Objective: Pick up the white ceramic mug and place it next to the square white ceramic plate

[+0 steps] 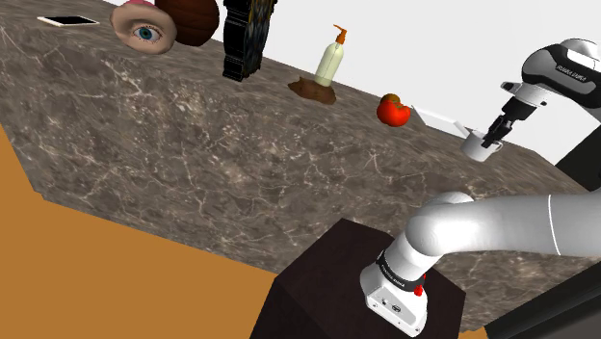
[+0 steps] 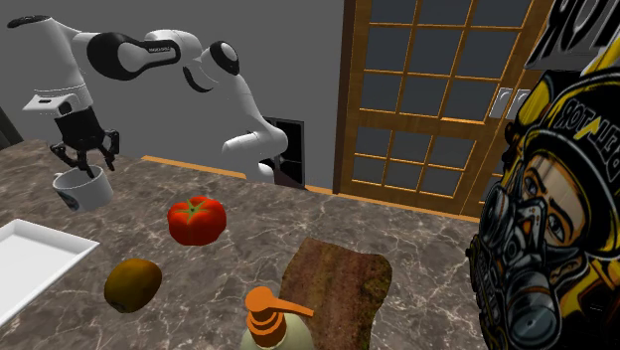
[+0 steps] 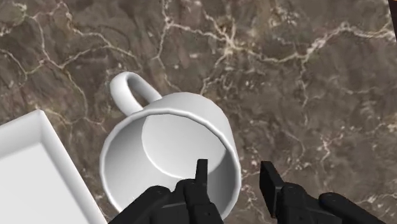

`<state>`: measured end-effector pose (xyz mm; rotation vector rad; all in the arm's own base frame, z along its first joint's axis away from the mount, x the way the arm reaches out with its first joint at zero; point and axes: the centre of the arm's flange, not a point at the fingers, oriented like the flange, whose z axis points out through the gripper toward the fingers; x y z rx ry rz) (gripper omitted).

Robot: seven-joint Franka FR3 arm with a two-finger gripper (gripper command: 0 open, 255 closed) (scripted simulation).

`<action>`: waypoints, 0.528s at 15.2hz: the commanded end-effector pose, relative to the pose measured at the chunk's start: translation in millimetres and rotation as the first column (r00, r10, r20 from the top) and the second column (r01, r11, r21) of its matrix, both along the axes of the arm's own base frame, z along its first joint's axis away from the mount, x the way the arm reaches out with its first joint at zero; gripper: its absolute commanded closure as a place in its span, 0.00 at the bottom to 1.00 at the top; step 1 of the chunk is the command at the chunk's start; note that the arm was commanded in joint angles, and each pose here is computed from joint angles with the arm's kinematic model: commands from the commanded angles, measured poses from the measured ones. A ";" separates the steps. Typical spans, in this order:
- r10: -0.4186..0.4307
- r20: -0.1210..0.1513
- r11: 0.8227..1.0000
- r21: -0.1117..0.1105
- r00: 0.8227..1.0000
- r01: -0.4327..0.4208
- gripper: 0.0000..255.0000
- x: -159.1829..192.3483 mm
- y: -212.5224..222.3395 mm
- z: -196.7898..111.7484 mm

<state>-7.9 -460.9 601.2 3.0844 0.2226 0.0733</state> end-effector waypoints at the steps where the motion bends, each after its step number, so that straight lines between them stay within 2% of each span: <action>1: 0.000 0.000 1.000 0.000 1.000 0.000 0.00 0.0 0.0 0.0; 5: 0.000 0.000 1.000 0.000 1.000 0.000 0.00 0.0 0.0 0.0; 8: 0.000 0.000 1.000 0.000 1.000 0.000 0.00 -2.0 1.8 39.5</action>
